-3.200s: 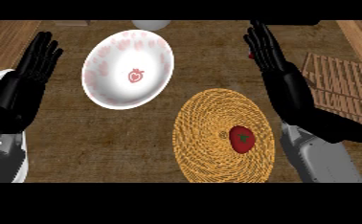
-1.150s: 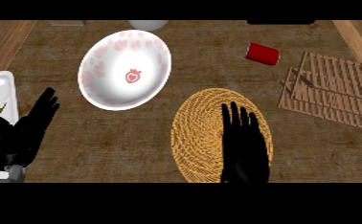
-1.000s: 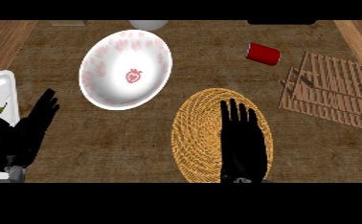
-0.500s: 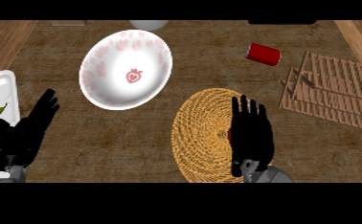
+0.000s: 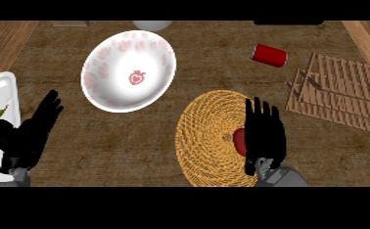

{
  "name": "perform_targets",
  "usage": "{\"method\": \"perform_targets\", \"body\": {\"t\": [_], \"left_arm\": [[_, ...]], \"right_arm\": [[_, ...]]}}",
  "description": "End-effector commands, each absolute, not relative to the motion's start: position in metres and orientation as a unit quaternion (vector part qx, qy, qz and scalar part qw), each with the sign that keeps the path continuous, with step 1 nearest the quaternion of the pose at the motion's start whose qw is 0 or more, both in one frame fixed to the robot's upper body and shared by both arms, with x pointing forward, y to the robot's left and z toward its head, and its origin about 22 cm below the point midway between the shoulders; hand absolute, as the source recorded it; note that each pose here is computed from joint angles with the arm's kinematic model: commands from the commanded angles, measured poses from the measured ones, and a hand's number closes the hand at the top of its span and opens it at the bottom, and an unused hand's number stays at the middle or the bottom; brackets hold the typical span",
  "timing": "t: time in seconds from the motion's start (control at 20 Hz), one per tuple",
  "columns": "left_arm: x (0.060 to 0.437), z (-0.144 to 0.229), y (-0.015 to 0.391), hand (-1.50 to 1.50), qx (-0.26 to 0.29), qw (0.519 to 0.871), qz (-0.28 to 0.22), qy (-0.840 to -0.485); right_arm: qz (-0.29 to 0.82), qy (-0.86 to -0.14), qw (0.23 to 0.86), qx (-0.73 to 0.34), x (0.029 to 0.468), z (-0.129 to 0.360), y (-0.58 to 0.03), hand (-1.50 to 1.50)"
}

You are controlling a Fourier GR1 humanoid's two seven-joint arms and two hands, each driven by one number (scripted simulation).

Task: Pick the tomato from the placemat and place it in the tiered shelf

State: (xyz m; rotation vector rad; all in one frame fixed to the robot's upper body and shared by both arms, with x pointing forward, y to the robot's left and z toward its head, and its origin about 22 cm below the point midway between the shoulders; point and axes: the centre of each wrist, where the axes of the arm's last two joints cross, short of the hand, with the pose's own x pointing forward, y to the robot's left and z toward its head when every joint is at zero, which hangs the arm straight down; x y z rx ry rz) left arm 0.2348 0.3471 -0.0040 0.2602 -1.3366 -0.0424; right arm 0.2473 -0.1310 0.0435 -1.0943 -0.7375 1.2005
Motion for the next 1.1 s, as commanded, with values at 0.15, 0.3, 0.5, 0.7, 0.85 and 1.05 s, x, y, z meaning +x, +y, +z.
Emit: {"method": "perform_targets", "body": {"t": [0.15, 0.3, 0.5, 0.7, 0.85, 1.05], "left_arm": [[0.23, 0.011, 0.344, 0.0, 0.112, 0.783, -0.028, -0.612], [0.234, 0.004, 0.353, 0.0, 0.112, 0.782, -0.02, -0.613], [0.231, 0.018, 0.358, 0.0, 0.115, 0.782, -0.027, -0.612], [0.212, -0.007, 0.363, 0.0, 0.122, 0.777, -0.016, -0.617], [0.226, -0.012, 0.347, 0.0, 0.112, 0.782, -0.021, -0.612], [0.224, -0.008, 0.342, 0.0, 0.116, 0.783, -0.022, -0.61]], "right_arm": [[0.516, -0.32, 0.638, -0.474, 0.255, 0.032, -0.132, -1.5], [0.523, -0.308, 0.643, -0.468, 0.259, 0.001, -0.14, -1.5], [0.507, -0.329, 0.655, -0.454, 0.249, 0.015, -0.138, 1.5], [0.541, -0.319, 0.622, -0.467, 0.261, -0.01, -0.148, 1.5], [0.548, -0.323, 0.612, -0.47, 0.246, 0.005, -0.153, 1.5], [0.53, -0.354, 0.591, -0.495, 0.249, 0.012, -0.135, 1.5]]}}
